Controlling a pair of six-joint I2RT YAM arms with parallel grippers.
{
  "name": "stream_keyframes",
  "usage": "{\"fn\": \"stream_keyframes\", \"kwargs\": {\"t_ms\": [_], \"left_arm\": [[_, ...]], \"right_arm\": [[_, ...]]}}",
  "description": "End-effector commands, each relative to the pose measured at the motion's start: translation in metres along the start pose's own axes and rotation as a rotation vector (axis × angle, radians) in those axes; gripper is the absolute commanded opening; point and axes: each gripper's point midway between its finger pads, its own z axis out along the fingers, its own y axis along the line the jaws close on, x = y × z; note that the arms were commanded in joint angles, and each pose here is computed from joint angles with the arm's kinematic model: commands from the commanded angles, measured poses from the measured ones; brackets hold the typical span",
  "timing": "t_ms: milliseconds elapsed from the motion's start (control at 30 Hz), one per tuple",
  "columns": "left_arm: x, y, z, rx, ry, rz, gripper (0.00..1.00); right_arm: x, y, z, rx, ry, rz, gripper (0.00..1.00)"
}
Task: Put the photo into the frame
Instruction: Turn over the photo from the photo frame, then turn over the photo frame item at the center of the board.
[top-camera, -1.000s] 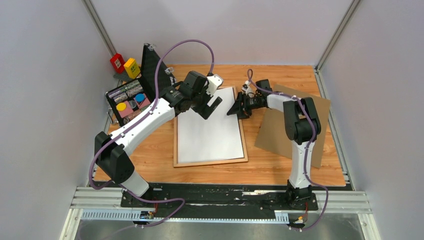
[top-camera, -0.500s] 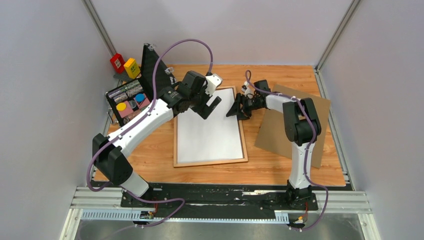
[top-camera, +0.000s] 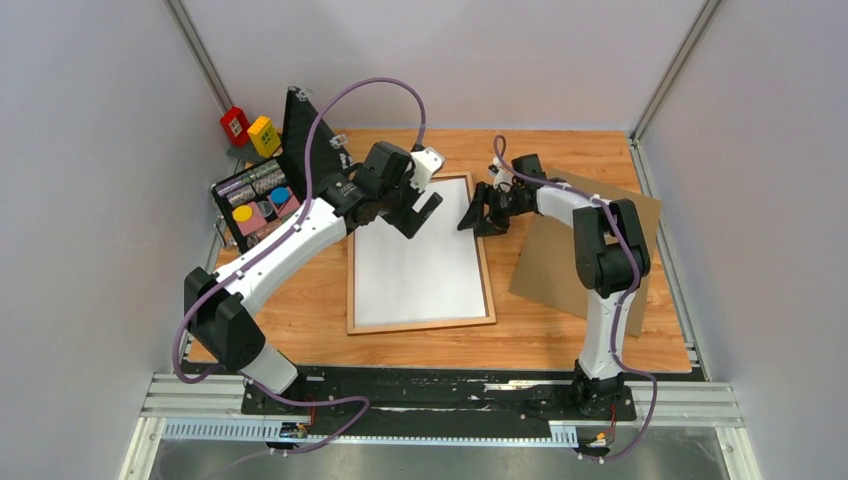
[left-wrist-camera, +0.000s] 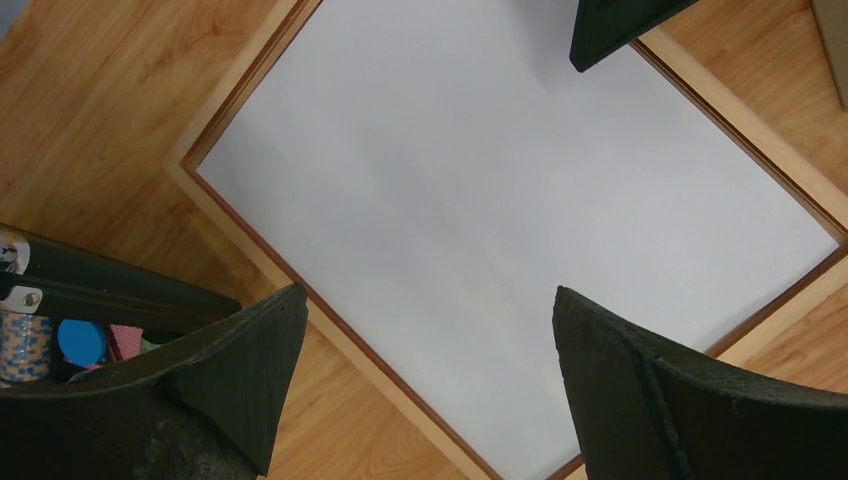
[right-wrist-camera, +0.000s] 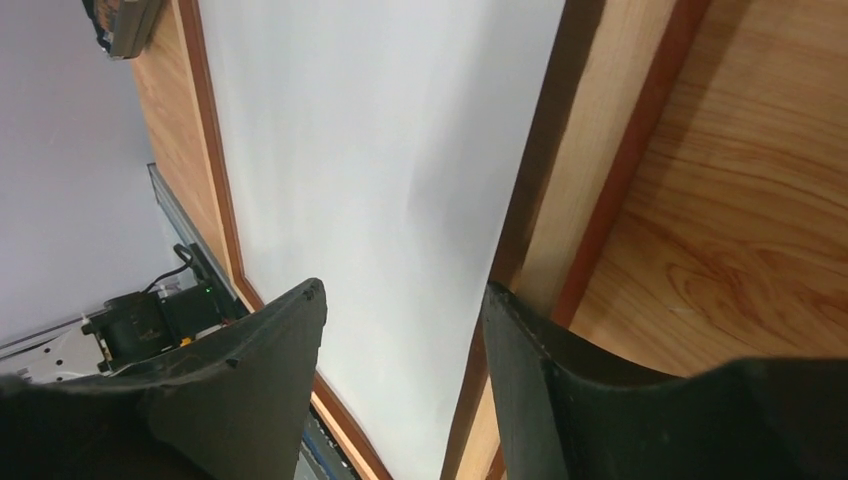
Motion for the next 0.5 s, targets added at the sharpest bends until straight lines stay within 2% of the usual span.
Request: {"fn": "stream_keyframes", "kwargs": {"t_ms": [0, 167, 300, 400, 467], "left_arm": [[-0.016, 0.009, -0.016, -0.029, -0.077, 0.006, 1.00], [-0.015, 0.011, -0.016, -0.044, -0.078, 0.005, 1.00], [-0.016, 0.011, -0.014, -0.046, -0.082, 0.004, 1.00], [-0.022, 0.008, -0.011, -0.022, -0.091, 0.012, 1.00], [-0.028, 0.003, -0.006, 0.006, -0.093, 0.010, 1.00]], "right_arm": [[-0.026, 0.017, -0.027, 0.042, -0.095, -0.115, 0.60], [-0.038, 0.017, -0.061, 0.194, -0.195, -0.290, 0.63], [-0.042, 0.001, -0.100, 0.379, -0.268, -0.388, 0.67], [-0.038, -0.018, -0.135, 0.462, -0.319, -0.359, 0.79], [-0.031, -0.033, -0.156, 0.490, -0.341, -0.304, 0.82]]}}
